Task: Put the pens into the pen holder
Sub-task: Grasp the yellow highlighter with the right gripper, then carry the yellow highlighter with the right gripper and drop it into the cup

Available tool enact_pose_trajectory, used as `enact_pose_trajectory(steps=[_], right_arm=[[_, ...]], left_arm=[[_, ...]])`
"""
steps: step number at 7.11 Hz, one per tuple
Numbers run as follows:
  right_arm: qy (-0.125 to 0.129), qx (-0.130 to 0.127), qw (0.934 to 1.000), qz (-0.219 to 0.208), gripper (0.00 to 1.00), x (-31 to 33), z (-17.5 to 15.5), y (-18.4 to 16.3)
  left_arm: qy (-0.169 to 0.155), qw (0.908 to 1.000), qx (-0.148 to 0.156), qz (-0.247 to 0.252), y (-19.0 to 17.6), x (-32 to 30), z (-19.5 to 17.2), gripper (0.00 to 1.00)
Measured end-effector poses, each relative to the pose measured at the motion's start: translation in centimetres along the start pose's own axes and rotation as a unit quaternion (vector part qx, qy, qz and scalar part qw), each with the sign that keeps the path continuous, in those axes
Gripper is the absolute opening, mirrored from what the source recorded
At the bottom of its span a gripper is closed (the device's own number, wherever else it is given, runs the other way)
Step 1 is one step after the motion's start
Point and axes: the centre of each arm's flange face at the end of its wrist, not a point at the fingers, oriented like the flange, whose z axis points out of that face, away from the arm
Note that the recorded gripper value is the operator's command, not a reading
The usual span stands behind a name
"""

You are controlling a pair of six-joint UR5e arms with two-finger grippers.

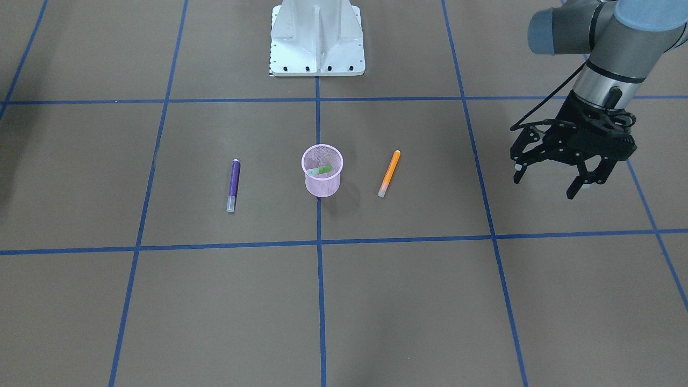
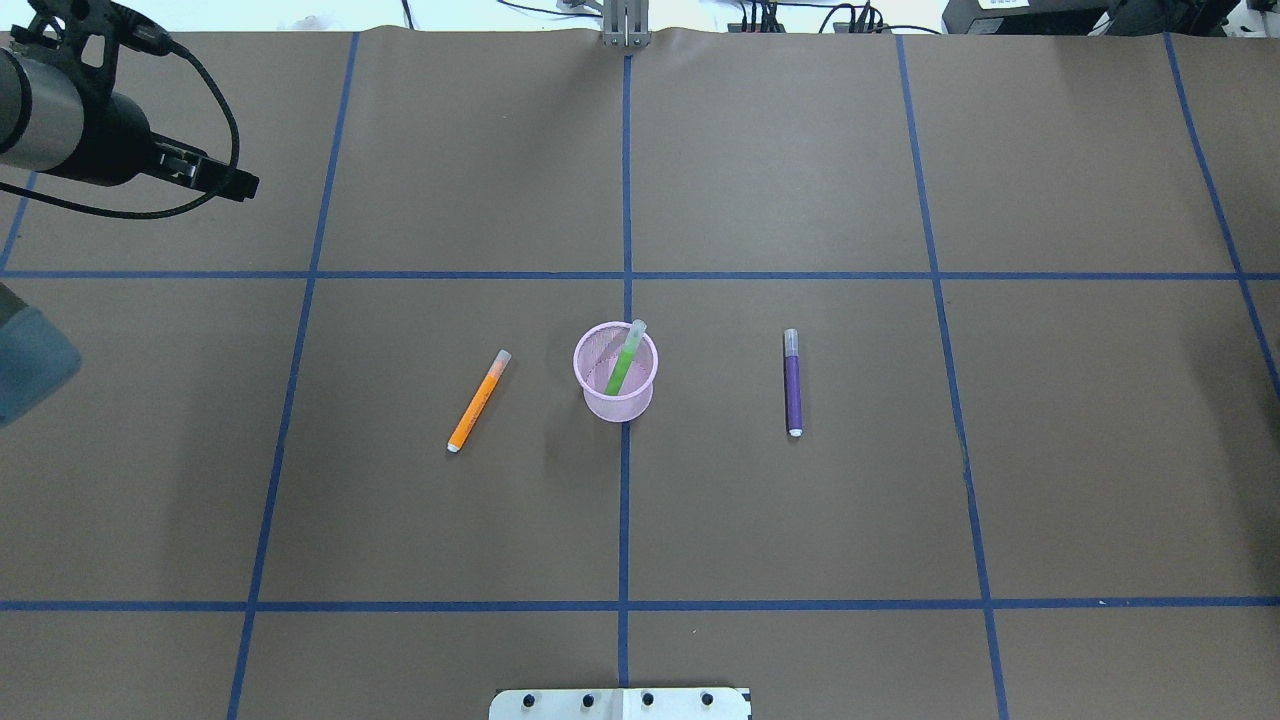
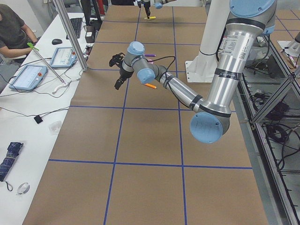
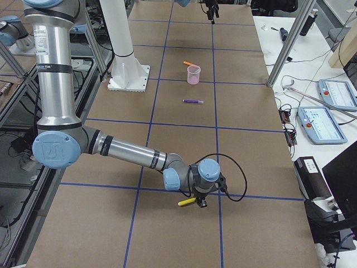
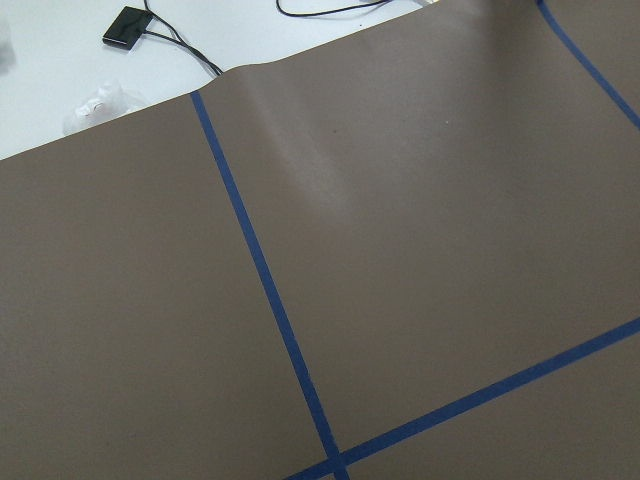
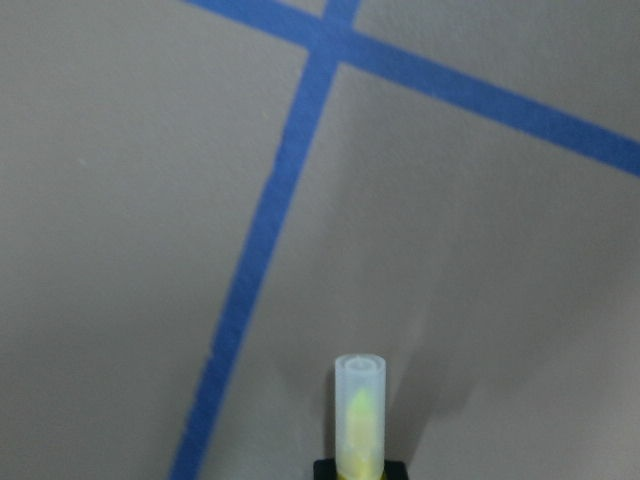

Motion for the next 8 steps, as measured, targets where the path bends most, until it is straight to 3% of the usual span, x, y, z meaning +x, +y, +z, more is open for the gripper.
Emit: enact_pose_trajectory(steps=[2,3,4,6,8], right_arm=[[-0.018,0.09,0.9931,0.073,0.0,-6.4,-4.7,-4.7],[-0.047,0.137,0.9838,0.105,0.0,-11.4,-5.7,-7.8],[-0.077,0.181,0.9708,0.138,0.0,-18.4,-6.3,-11.3],[-0.125,0.26,0.9399,0.183,0.0,-34.0,-8.3,-14.4],[-0.168,0.295,0.9098,0.239,0.0,-47.7,-12.4,-15.7]], left_arm=[[0.015,0.9998,-0.006,-0.009,-0.3,-1.1,-0.9,0.99],[0.017,0.9998,-0.008,-0.011,-0.3,-1.3,-1.0,0.99],[0.016,0.9997,-0.01,-0.013,-0.2,-1.5,-0.8,0.99],[0.011,0.9996,-0.017,-0.02,0.0,-2.3,-0.1,0.99],[0.006,0.9994,-0.021,-0.027,0.0,-3.0,0.5,0.99]])
